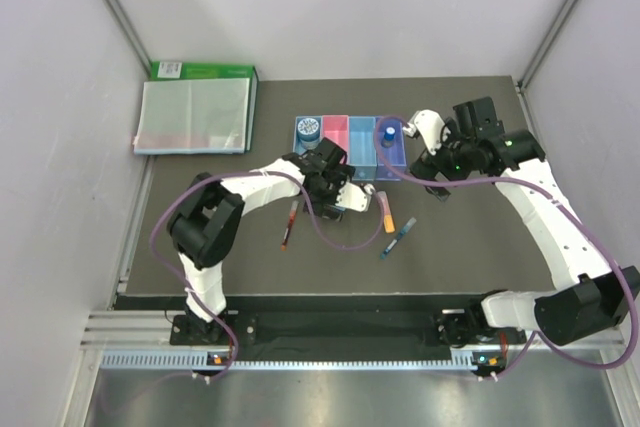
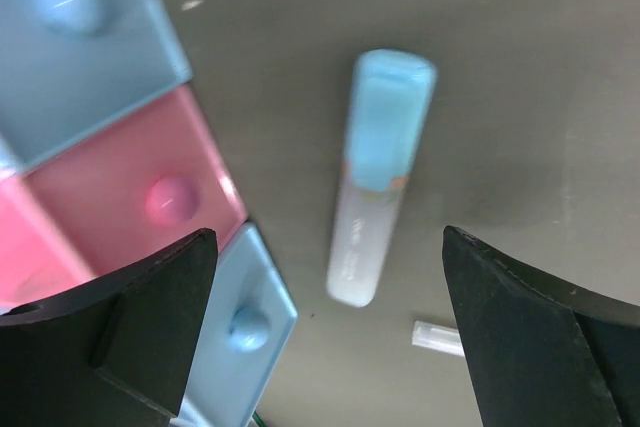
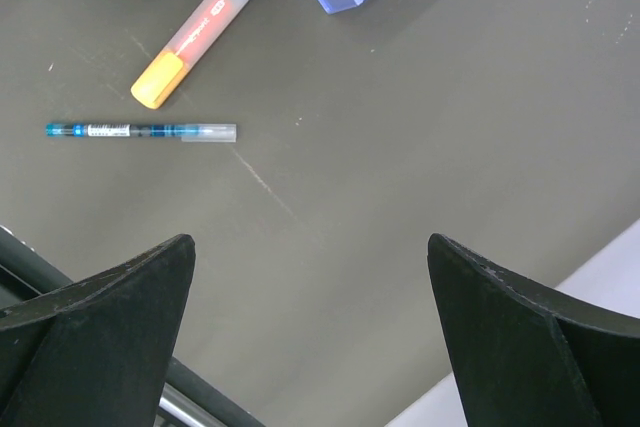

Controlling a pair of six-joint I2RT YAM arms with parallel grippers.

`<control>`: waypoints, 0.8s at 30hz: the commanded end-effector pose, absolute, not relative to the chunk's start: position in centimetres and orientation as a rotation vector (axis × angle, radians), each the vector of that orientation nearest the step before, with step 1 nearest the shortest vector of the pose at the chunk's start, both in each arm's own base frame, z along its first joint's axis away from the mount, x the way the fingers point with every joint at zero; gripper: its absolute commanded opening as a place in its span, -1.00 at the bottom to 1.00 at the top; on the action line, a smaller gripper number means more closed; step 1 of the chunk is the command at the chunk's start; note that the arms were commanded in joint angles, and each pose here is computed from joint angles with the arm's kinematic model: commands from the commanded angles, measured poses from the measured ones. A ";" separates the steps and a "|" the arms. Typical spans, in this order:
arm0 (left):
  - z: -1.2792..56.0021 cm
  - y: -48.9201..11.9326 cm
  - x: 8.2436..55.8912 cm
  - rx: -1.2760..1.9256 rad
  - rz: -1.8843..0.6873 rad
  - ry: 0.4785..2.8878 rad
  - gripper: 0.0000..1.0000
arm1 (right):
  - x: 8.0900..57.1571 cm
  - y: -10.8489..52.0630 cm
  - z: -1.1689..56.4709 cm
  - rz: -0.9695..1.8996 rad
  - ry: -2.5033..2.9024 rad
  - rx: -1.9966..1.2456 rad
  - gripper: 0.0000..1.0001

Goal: Sort the stationery into containers
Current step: Pick up the pen from the center of the board.

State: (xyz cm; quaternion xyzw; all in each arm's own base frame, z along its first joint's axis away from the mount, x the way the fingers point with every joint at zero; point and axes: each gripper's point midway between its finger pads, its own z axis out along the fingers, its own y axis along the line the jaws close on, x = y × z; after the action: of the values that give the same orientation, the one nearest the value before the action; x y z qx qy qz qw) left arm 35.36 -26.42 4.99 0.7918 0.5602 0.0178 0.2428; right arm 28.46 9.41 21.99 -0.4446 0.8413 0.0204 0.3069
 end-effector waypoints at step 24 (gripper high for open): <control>-0.2 -25.2 32.7 2.623 -0.089 1.474 0.23 | 29.9 9.9 24.6 0.016 2.124 -1.138 0.99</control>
State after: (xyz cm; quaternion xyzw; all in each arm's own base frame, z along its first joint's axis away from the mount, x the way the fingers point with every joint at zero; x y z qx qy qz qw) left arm 36.19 -27.51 2.83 0.8567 0.4926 0.0122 0.1524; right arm 28.93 9.36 22.23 -0.4423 0.8394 0.0139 0.3154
